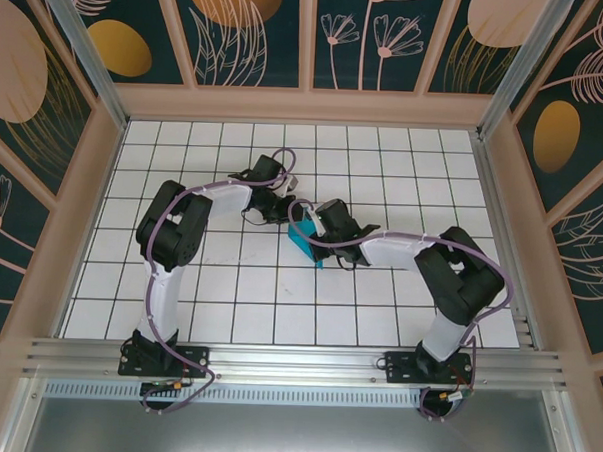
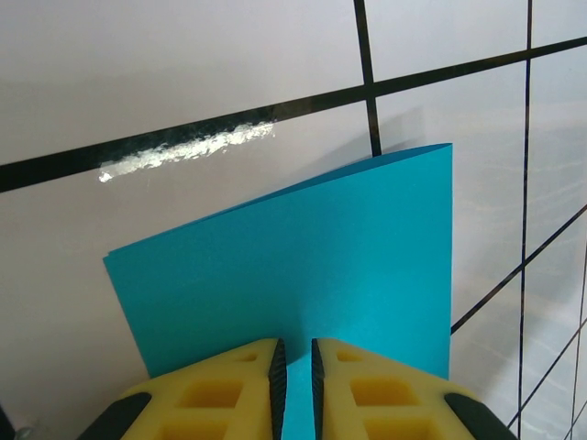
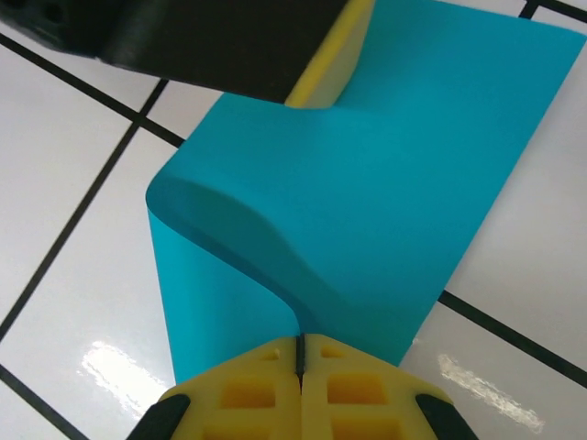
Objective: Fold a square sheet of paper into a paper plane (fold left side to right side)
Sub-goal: Third fold the triangle at the center of the table.
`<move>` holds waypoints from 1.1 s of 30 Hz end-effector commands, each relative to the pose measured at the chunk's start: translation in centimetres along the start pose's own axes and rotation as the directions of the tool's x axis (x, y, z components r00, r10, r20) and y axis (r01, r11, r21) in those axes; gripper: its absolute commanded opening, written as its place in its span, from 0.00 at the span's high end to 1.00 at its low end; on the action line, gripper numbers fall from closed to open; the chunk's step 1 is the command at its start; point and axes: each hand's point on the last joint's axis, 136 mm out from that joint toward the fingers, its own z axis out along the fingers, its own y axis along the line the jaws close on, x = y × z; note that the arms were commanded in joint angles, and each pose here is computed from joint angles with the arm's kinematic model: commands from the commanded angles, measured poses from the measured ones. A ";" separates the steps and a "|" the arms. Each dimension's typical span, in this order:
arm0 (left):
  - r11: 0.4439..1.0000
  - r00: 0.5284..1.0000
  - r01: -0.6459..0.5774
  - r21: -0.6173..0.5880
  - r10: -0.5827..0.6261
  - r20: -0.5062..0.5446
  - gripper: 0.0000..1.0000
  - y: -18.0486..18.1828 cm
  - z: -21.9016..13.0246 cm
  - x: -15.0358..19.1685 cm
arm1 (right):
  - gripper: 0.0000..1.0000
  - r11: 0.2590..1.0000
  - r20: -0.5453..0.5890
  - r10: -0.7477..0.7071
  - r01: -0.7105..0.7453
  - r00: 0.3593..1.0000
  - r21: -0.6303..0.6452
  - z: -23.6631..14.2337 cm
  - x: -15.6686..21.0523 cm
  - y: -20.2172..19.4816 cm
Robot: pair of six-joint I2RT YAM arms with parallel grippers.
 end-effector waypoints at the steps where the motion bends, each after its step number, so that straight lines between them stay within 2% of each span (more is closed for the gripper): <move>1: 0.997 0.997 0.013 -0.075 -0.018 -0.073 0.81 2.2 2.0 2.4 | 1.00 0.999 -0.020 0.030 -0.029 0.999 0.017 0.4 -0.1 -0.6; 33: 0.997 0.997 0.014 -0.081 -0.021 -0.079 0.81 2.4 2.3 2.6 | 1.00 0.995 -0.027 0.078 -0.076 0.997 0.065 0.6 0.1 -2.2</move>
